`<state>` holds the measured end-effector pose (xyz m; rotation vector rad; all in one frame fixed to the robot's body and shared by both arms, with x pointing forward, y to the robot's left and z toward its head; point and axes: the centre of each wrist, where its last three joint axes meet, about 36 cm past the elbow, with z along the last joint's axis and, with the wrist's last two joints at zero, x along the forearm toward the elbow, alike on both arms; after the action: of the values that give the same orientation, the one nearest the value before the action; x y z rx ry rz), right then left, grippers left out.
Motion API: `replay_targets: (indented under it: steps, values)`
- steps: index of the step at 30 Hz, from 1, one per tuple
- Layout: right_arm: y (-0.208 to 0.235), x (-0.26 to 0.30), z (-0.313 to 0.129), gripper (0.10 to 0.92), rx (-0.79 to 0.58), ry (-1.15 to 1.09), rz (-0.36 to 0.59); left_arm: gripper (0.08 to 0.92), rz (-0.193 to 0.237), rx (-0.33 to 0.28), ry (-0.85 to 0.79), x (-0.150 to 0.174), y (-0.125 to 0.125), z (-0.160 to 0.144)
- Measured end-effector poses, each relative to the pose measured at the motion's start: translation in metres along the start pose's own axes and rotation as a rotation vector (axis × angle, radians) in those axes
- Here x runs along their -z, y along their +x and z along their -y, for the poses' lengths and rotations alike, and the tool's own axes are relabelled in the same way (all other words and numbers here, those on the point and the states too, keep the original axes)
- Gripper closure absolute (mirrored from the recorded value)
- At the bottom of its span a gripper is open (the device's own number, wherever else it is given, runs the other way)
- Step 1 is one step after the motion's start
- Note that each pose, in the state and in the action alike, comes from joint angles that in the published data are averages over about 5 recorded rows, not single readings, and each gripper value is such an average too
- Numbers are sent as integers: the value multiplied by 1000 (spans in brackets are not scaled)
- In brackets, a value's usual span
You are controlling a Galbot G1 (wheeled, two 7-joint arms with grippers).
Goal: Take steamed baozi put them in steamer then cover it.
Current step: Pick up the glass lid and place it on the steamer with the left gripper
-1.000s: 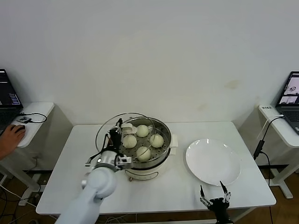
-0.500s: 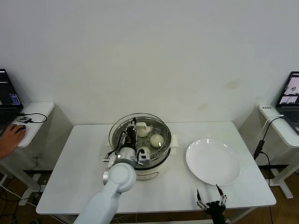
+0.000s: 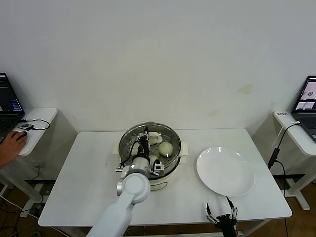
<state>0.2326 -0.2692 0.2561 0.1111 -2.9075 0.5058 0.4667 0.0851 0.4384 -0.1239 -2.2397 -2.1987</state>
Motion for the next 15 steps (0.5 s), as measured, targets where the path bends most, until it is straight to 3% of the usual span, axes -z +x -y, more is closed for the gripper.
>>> replay_targets:
  steps: [15]
  values:
    - [3,-1,-5,199,17,6,-5,857,-5,-15,6,5,0,6]
